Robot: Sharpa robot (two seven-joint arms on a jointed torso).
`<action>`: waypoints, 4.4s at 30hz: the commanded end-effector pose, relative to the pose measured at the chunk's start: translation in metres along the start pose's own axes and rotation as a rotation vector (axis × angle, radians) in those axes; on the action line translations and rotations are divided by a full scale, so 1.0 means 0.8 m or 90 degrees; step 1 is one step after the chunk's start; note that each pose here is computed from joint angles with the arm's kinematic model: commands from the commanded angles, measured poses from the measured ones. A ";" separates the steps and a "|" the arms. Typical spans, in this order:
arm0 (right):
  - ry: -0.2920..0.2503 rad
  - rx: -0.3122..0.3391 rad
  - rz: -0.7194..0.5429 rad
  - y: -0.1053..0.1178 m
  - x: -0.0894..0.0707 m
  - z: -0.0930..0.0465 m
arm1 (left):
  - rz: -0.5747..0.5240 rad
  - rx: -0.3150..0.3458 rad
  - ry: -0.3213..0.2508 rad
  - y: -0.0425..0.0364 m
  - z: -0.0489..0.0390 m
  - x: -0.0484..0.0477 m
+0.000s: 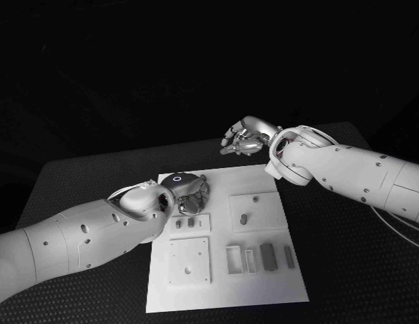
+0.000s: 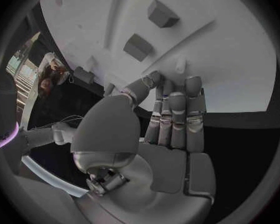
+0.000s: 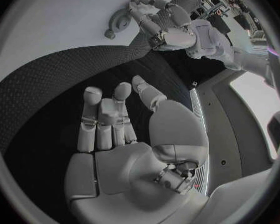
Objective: Assemble the parts on the task board
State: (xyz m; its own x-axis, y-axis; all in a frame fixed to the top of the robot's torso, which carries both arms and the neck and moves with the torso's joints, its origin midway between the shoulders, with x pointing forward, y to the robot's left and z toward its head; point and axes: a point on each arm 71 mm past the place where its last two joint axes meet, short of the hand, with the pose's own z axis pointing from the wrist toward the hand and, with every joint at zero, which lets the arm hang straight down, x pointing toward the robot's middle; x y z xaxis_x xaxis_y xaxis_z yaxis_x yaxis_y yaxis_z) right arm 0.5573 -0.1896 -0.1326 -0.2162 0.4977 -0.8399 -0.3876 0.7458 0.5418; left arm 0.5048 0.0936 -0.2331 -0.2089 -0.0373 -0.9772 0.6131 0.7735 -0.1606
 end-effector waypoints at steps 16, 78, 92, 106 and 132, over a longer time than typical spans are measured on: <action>0.004 -0.007 0.001 0.001 0.001 0.000 | 0.000 0.011 0.016 -0.0025 -0.002 0.010; 0.004 -0.002 0.000 -0.003 -0.001 -0.002 | -0.147 -0.069 0.009 0.0560 -0.049 -0.017; 0.004 -0.002 0.000 -0.003 -0.001 -0.002 | -0.126 -0.071 0.014 0.0580 -0.047 -0.015; 0.004 -0.002 0.000 -0.003 -0.001 -0.002 | -0.123 -0.065 0.020 0.0531 -0.042 -0.014; 0.004 -0.002 0.000 -0.003 -0.001 -0.003 | -0.105 -0.069 0.048 0.0503 -0.039 -0.009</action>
State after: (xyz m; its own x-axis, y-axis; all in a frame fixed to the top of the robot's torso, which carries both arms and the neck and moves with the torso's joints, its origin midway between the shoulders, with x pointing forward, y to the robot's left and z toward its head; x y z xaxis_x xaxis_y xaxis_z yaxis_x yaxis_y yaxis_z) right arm 0.5569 -0.1938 -0.1328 -0.2145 0.4974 -0.8406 -0.3831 0.7489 0.5408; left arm 0.5075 0.1437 -0.2250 -0.3463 -0.1566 -0.9249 0.4842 0.8146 -0.3192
